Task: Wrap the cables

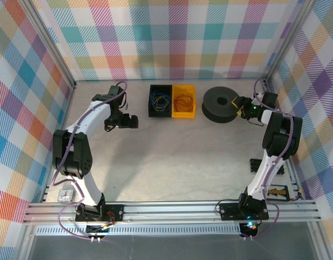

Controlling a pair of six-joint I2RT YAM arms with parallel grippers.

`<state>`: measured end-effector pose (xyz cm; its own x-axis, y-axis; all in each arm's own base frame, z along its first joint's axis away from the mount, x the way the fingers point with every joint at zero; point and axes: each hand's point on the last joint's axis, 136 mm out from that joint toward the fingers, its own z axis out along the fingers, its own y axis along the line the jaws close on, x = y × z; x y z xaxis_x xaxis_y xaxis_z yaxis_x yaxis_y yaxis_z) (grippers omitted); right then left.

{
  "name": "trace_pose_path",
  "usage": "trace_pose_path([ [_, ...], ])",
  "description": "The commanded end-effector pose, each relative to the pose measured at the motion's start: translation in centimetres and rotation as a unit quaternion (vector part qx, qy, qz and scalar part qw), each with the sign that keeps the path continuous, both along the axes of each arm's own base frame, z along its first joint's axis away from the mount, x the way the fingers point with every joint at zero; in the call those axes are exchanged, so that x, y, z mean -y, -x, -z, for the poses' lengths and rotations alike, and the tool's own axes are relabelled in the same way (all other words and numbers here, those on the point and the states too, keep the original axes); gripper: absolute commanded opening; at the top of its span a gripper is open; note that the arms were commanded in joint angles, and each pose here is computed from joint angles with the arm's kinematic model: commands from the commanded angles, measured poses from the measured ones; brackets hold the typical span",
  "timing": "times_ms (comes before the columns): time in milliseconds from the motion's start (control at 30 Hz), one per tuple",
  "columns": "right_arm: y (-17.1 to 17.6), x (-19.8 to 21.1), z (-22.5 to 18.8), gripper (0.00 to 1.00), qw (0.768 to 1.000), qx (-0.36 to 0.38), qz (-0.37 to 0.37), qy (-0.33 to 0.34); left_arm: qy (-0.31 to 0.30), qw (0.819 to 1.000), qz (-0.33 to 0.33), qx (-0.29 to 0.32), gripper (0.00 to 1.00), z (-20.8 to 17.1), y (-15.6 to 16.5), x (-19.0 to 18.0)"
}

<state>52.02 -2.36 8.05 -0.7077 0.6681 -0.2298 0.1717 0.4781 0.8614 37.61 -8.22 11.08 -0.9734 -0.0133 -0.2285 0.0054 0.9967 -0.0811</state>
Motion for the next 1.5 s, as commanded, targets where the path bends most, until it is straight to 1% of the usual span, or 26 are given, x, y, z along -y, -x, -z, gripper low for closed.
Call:
trace_pose_path([
  [0,-0.2,-0.6,0.3,0.43,1.000,0.003,-0.006,-0.012,-0.003,1.000,0.005,0.012,1.00,-1.0,0.5,-0.1],
  [100,-0.1,-0.6,0.2,0.29,1.000,0.004,-0.005,-0.012,-0.002,1.000,0.005,0.015,1.00,-1.1,0.6,-0.1],
  [167,0.0,-0.6,0.0,0.18,1.000,0.008,-0.005,-0.009,-0.003,1.000,0.005,0.016,1.00,-1.2,0.7,-0.2],
  [233,0.3,-0.6,-0.6,0.04,1.000,0.011,-0.005,-0.005,-0.001,1.000,0.006,0.020,1.00,-1.4,0.8,-0.1],
  [267,0.6,-0.7,-0.9,0.00,1.000,0.013,-0.005,0.000,-0.001,1.000,0.006,0.021,1.00,-1.5,0.9,-0.1],
  [400,2.1,-0.8,-3.6,0.00,0.999,0.033,-0.015,0.028,0.004,1.000,0.005,0.029,1.00,-1.9,0.8,0.0],
  [500,3.9,-1.4,-6.7,0.00,0.997,0.055,-0.027,0.048,0.002,0.999,0.010,0.035,1.00,-2.4,0.9,0.1],
  [700,8.9,-3.4,-13.2,0.00,0.990,0.091,-0.066,0.080,0.000,0.999,0.013,0.037,1.00,-2.6,0.9,0.1],
  [800,12.1,-5.1,-15.6,0.00,0.987,0.106,-0.089,0.087,0.000,0.999,0.014,0.033,1.00,-2.5,1.0,0.2],
  [967,17.2,-10.4,-18.0,0.00,0.977,0.133,-0.155,0.064,0.002,0.999,0.018,0.030,1.00,-2.2,1.2,0.6],
  [1067,19.6,-14.5,-18.2,0.00,0.967,0.136,-0.209,0.045,0.001,0.999,0.021,0.029,1.00,-2.2,1.3,0.8],
  [1200,21.2,-19.3,-17.3,0.00,0.954,0.130,-0.269,0.012,0.001,0.999,0.024,0.032,1.00,-2.4,1.4,0.9],
  [1267,21.3,-21.1,-16.2,0.00,0.949,0.130,-0.286,-0.002,0.001,0.999,0.024,0.034,1.00,-2.6,1.4,0.9],
  [1467,20.1,-23.4,-11.1,0.00,0.950,0.086,-0.300,-0.022,-0.001,0.999,0.025,0.036,1.00,-2.8,1.8,0.9],
])
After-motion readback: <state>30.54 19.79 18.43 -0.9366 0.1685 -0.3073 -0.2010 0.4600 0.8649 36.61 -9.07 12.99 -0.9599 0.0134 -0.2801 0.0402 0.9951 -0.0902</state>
